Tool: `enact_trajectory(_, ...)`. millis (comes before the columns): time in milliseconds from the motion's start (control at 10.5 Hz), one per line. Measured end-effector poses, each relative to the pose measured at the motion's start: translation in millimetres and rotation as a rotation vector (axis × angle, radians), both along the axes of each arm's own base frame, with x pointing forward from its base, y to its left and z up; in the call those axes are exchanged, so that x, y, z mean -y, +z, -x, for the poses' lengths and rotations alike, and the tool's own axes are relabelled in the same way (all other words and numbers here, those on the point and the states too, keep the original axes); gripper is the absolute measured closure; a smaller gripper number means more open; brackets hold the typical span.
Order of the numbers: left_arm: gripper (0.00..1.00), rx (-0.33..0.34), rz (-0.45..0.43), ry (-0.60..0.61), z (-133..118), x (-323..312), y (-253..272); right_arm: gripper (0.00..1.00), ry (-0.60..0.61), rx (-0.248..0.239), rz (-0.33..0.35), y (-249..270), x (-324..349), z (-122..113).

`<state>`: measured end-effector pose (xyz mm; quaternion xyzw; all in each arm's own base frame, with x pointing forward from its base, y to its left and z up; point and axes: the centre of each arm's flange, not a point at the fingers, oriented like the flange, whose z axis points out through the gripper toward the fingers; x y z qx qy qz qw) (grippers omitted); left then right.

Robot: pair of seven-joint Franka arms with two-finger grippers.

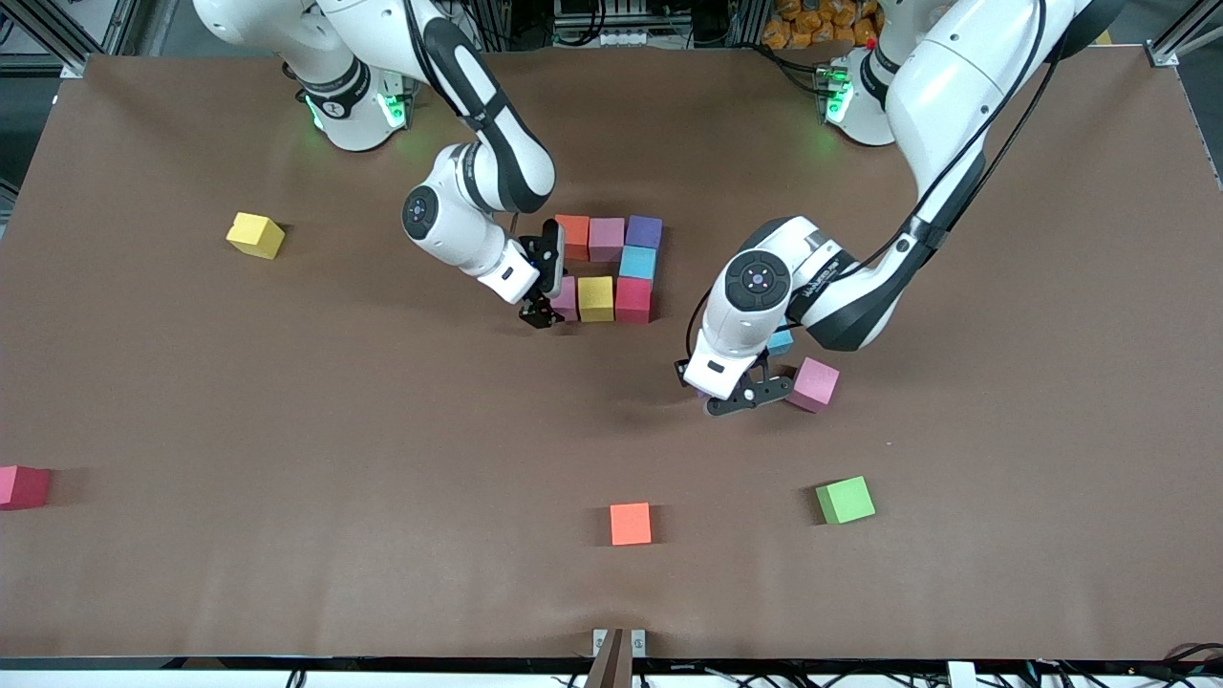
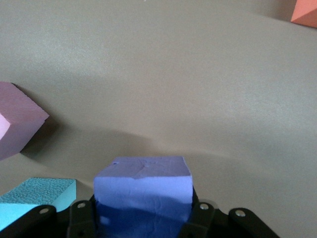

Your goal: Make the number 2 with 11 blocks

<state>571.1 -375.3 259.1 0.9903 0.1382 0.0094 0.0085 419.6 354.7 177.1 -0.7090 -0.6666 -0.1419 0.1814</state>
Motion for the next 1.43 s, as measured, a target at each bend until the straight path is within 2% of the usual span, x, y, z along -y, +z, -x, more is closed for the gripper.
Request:
enact_trajectory(380, 0.40, 0.001, 0.002, -0.033, 5.0, 8.3, 0.7, 0.00, 0.002, 0.001, 0.000, -0.2, -1.4, 0.0)
enact_trajectory(665, 0.40, 0.008, 0.008, -0.092, 23.8, 42.4, 3.6, 0.00, 0.000, 0.003, -0.008, 2.8, -2.9, -3.0)
enact_trajectory(856, 0.40, 0.007, 0.005, -0.109, 30.5, 52.8, 3.0, 0.00, -0.007, -0.015, -0.014, 3.2, 3.8, -8.9)
enact_trajectory(1046, 0.40, 0.015, 0.005, -0.095, 23.1, 47.9, 4.6, 0.00, -0.023, -0.035, -0.028, 6.6, 10.9, -17.2)
enact_trajectory(1426, 0.40, 0.007, -0.013, -0.068, 11.3, 33.4, 6.5, 0.00, -0.068, -0.110, -0.055, 11.8, 9.7, -21.0)
